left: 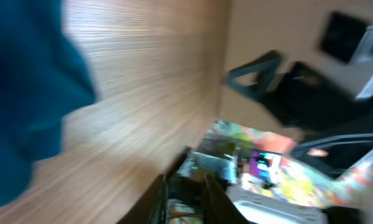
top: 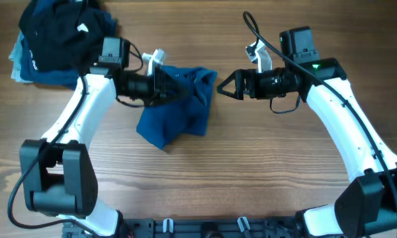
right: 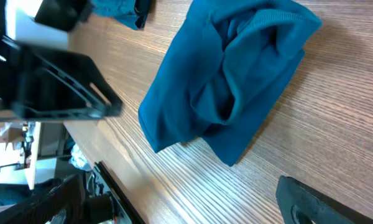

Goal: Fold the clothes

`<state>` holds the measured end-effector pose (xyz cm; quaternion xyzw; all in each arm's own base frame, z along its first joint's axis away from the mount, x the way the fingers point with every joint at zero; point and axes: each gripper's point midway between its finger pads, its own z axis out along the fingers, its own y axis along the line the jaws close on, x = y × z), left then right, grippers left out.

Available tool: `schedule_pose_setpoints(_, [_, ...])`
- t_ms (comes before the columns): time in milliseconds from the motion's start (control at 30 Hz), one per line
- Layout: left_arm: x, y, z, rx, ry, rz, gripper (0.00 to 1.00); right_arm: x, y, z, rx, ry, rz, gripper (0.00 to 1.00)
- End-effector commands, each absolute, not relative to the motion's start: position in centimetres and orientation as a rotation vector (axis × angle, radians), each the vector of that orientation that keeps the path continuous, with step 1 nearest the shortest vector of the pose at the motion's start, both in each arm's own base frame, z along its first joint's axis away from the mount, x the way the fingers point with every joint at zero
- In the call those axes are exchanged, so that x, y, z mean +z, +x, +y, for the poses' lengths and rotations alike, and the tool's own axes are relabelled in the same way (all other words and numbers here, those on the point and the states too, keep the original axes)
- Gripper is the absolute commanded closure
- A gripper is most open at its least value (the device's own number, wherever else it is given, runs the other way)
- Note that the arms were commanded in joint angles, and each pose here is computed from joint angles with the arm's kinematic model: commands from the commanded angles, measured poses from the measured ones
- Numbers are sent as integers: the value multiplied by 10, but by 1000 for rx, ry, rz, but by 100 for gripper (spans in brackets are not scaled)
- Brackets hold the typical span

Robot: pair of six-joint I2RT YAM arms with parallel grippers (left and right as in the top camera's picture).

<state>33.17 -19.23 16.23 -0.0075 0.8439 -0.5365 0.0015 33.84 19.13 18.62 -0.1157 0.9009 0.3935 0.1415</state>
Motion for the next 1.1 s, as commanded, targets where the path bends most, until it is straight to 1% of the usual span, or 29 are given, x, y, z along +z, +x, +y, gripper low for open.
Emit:
schedule_pose_setpoints(0, [121, 320, -181, -1527, 42, 2727, 78, 184, 340, 195, 1152, -373, 2586, 0])
schedule_pose_setpoints(67, [101, 317, -181, -1524, 53, 2714, 74, 185, 340, 195, 1152, -374, 2584, 0])
schedule_pose_setpoints(100, [91, 320, -182, -1518, 69, 2694, 67, 185, 340, 195, 1151, -374, 2582, 1])
schedule_pose_setpoints(133, [80, 323, -183, -1522, 81, 2675, 64, 185, 341, 195, 1152, -375, 2580, 0])
schedule_pose_setpoints(233, [57, 334, -188, -1590, 103, 2629, 62, 185, 341, 196, 1157, -373, 2579, 0])
schedule_pose_setpoints(267, [47, 337, -189, -1593, 100, 2630, 60, 185, 340, 196, 1157, -371, 2582, 1])
schedule_pose_setpoints(333, [24, 340, -189, -1609, 81, 2641, 51, 184, 339, 195, 1160, -367, 2591, 0])
schedule_pose_setpoints(400, [12, 339, -190, -1631, 66, 2651, 50, 184, 337, 195, 1161, -364, 2602, 1])
schedule_pose_setpoints(467, [18, 340, -191, -1654, 27, 2651, 48, 183, 336, 195, 1162, -362, 2605, 1])
schedule_pose_setpoints(533, [44, 342, -195, -1717, 60, 2586, 54, 183, 336, 195, 1162, -362, 2605, 1])
schedule_pose_setpoints(567, [66, 345, -197, -1734, 104, 2534, 56, 183, 336, 195, 1161, -362, 2605, 0])
schedule_pose_setpoints(633, [105, 346, -198, -1720, 185, 2450, 55, 183, 337, 195, 1159, -363, 2603, 0])
schedule_pose_setpoints(667, [137, 346, -198, -1679, 257, 2376, 49, 183, 338, 194, 1154, -363, 2601, 0])
schedule_pose_setpoints(700, [154, 347, -196, -1636, 289, 2339, 38, 183, 339, 193, 1153, -359, 2598, 1])
schedule_pose_setpoints(733, [176, 350, -188, -1530, 310, 2298, 24, 184, 341, 191, 1150, -351, 2591, 0])
schedule_pose_setpoints(767, [187, 358, -174, -1380, 245, 2304, 18, 185, 344, 187, 1147, -331, 2588, 1])
schedule_pose_setpoints(800, [189, 365, -164, -1289, 181, 2317, 18, 185, 346, 184, 1144, -317, 2584, 0])
schedule_pose_setpoints(867, [190, 374, -149, -1181, 116, 2322, 13, 184, 353, 174, 1121, -264, 2586, 0])
schedule_pose_setpoints(900, [188, 377, -144, -1154, 97, 2326, 7, 183, 357, 167, 1100, -236, 2589, 0])
schedule_pose_setpoints(933, [174, 386, -132, -1079, 39, 2359, 2, 182, 359, 159, 1092, -207, 2590, 0])
schedule_pose_setpoints(967, [163, 391, -124, -1022, 10, 2381, 0, 182, 360, 154, 1089, -187, 2594, 0])
schedule_pose_setpoints(1000, [146, 400, -112, -928, -6, 2409, 0, 181, 360, 151, 1088, -170, 2600, 1])
schedule_pose_setpoints(1067, [124, 410, -98, -853, -24, 2436, 0, 179, 357, 149, 1090, -161, 2617, 1])
